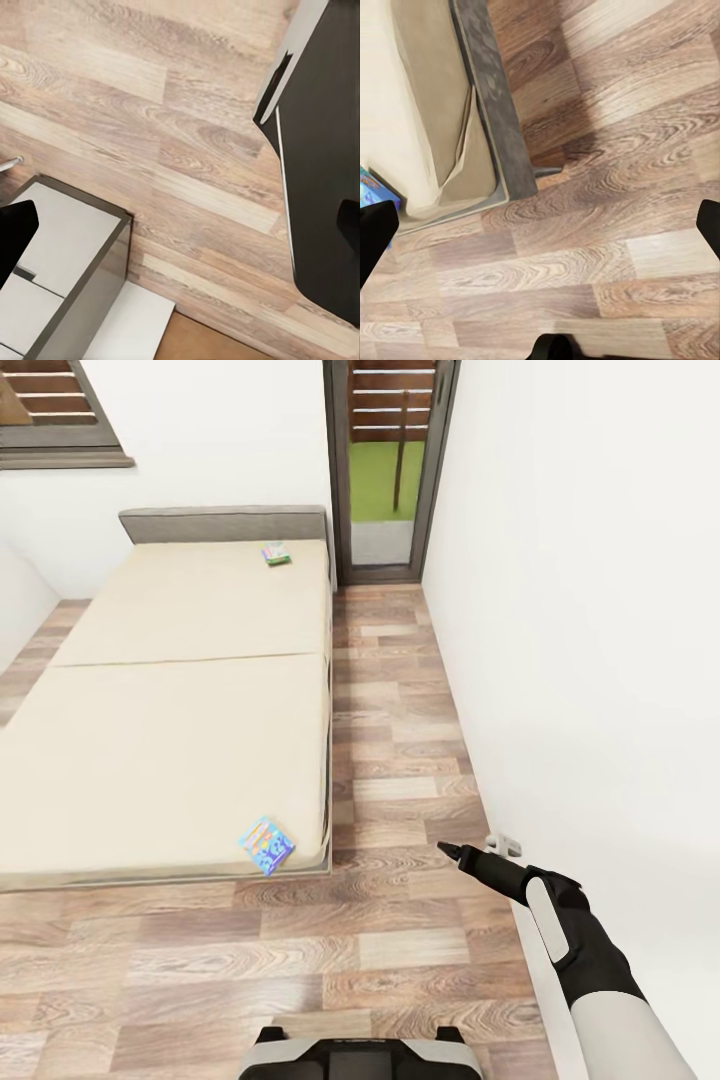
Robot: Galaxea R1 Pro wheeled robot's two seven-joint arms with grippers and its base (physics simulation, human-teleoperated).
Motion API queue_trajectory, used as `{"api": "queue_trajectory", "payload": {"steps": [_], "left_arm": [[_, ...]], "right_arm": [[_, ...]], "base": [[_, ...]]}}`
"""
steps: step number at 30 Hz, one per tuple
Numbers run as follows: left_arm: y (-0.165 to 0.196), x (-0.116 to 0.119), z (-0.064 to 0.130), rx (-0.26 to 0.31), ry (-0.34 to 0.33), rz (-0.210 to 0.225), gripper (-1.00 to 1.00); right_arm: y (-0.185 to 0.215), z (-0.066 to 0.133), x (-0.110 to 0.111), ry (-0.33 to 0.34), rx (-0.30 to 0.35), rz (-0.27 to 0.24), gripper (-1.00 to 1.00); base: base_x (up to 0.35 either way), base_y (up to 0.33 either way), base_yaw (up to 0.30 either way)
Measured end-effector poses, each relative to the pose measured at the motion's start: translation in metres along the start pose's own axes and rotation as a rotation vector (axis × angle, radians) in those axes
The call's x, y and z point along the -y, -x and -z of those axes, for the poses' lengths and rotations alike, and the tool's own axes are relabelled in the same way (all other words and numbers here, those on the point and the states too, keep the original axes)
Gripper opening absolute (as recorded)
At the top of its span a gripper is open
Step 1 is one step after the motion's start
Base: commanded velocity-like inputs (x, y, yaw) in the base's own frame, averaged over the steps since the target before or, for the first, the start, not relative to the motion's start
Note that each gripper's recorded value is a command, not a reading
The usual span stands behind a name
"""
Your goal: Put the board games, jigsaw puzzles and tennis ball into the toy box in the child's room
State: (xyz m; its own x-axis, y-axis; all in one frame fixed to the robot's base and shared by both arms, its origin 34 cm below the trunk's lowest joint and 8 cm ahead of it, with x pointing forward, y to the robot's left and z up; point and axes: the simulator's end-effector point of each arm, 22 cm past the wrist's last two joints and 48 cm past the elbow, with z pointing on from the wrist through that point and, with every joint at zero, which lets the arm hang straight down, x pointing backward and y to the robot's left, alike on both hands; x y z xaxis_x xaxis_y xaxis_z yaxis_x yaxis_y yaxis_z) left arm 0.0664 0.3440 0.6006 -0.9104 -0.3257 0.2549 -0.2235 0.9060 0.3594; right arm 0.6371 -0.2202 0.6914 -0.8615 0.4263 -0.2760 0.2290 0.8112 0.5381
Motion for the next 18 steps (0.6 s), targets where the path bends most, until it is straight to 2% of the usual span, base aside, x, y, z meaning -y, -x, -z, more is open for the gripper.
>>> {"api": "queue_trajectory", "payload": {"steps": [18], "left_arm": [[0.011, 0.003, 0.003, 0.027, -0.009, 0.008, 1.00]], "right_arm": [[0.012, 0.008, -0.010, 0.012, 0.024, 0.012, 1.00]], "base": [[0.000, 0.000, 0.000]]}}
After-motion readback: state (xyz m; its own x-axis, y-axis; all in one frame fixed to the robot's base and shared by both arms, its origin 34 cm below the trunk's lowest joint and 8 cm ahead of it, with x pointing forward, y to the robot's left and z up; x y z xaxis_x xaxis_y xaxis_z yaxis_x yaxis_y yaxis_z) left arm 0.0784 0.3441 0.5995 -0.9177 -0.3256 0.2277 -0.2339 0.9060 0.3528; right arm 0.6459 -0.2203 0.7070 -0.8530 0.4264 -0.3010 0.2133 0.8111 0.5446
